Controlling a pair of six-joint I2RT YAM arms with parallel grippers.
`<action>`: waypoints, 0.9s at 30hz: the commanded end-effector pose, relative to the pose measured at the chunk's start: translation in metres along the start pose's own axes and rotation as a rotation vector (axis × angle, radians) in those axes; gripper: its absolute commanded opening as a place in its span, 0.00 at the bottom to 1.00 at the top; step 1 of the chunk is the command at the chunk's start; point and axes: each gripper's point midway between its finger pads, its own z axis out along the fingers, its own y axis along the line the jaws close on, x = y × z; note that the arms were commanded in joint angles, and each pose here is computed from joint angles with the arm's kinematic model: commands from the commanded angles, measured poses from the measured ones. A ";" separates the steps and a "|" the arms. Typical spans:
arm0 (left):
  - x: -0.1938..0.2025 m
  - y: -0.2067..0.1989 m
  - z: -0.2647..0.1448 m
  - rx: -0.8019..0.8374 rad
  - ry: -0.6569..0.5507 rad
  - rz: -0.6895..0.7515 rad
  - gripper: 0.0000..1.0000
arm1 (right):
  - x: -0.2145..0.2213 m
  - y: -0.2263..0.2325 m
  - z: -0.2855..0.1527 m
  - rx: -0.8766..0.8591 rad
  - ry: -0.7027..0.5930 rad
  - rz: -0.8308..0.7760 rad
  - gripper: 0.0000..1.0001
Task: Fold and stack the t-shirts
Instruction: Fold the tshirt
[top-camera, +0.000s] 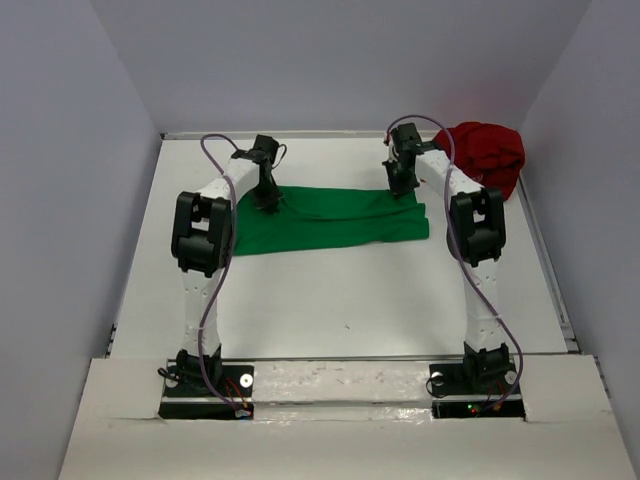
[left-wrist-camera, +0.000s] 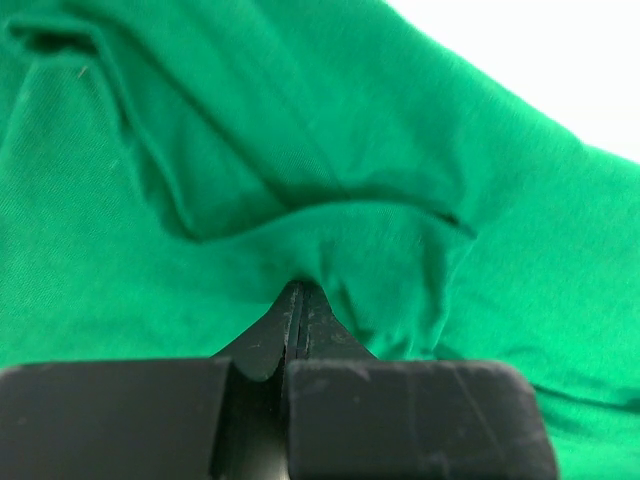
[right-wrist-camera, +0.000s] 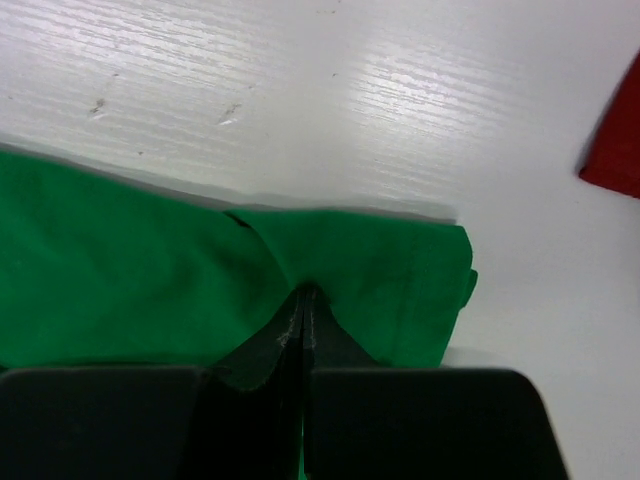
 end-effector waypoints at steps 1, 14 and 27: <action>-0.008 -0.006 -0.003 0.014 0.018 -0.004 0.00 | 0.008 0.000 0.009 0.025 0.021 0.055 0.00; -0.017 -0.009 0.027 0.005 0.085 0.017 0.00 | 0.046 -0.018 -0.006 0.161 0.088 0.177 0.00; -0.049 -0.028 0.040 0.087 0.077 0.067 0.00 | 0.096 -0.004 -0.045 0.185 0.120 0.256 0.00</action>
